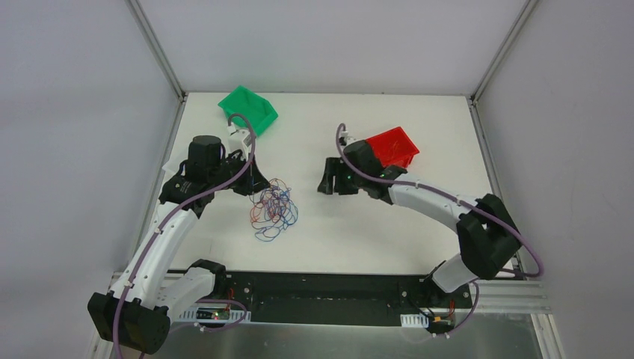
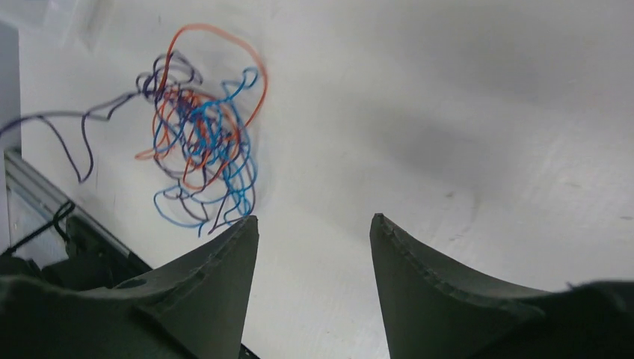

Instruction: Untangle the cables

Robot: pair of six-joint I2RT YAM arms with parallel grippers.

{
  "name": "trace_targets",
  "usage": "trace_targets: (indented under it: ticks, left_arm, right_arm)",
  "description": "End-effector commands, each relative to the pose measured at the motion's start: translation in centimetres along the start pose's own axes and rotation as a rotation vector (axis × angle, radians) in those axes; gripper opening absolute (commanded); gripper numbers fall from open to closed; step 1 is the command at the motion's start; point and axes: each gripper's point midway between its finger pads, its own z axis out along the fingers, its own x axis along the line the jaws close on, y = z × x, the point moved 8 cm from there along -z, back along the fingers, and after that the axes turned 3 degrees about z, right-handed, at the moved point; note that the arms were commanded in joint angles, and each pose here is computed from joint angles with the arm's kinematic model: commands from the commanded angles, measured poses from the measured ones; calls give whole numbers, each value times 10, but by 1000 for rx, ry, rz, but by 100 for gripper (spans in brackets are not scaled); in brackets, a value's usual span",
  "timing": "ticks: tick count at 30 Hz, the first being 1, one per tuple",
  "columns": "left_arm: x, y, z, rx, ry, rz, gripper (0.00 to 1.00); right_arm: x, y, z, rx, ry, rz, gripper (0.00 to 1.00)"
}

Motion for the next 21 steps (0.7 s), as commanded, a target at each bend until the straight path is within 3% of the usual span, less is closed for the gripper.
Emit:
trace_targets:
  ticks: [1,15,21]
  left_arm:
    - [0,4,0,-26,17,20,0]
    - [1,4,-2,-28,34,22,0]
    - [2,4,-1,-21,37,20,0]
  right_arm:
    - [47,-15,21,-44,216,-78,59]
    - [74,-67,80,57,238,-85,43]
    - [76,-68,81,51,237,-88,16]
